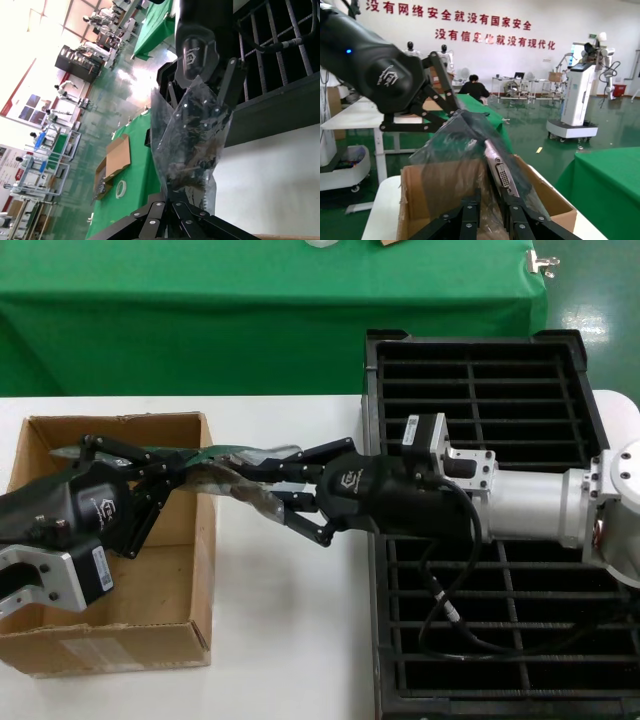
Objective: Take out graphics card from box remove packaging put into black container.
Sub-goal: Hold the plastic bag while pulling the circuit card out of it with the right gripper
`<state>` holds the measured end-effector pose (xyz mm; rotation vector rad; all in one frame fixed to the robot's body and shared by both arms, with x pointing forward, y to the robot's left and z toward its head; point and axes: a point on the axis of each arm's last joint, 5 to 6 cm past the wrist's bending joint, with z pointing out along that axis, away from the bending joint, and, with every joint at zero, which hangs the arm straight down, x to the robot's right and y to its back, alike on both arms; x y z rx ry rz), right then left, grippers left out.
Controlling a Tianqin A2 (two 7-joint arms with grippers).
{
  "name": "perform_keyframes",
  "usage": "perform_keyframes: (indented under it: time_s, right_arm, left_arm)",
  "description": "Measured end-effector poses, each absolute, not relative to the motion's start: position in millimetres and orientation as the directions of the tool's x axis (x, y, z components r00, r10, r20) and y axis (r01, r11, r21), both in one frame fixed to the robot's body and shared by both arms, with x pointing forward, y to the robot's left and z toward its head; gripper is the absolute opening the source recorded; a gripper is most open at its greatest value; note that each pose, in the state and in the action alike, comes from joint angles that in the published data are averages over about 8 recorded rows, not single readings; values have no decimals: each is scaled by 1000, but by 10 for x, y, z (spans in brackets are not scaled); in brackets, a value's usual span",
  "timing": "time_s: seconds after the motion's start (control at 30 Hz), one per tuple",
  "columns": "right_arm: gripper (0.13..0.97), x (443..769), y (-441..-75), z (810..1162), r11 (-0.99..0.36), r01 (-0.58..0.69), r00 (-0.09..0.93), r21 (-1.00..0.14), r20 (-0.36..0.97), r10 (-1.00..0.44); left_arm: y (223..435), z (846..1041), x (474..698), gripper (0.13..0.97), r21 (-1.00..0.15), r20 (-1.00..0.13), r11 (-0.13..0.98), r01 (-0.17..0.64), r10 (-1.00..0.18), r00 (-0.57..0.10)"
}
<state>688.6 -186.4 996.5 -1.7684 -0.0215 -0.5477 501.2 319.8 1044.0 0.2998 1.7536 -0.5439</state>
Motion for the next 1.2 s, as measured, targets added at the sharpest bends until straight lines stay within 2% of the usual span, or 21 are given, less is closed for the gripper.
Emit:
perform_keyframes:
  time_s: [0.3, 0.57, 1.2]
  right_arm:
    - [225, 6915, -1843, 9974, -264, 295, 887, -918, 366, -281]
    - [164, 6891, -1876, 9963, -267, 295, 887, -917, 367, -280]
    - [135, 6888, -1917, 9944, -274, 302, 882, -913, 377, -282]
  left_arm:
    - [3198, 10440, 5012, 139, -200, -964, 857, 476, -85, -252]
    - [3198, 10440, 5012, 139, -200, -964, 857, 476, -85, -252]
    - [3198, 10440, 5012, 139, -200, -964, 857, 476, -85, -252]
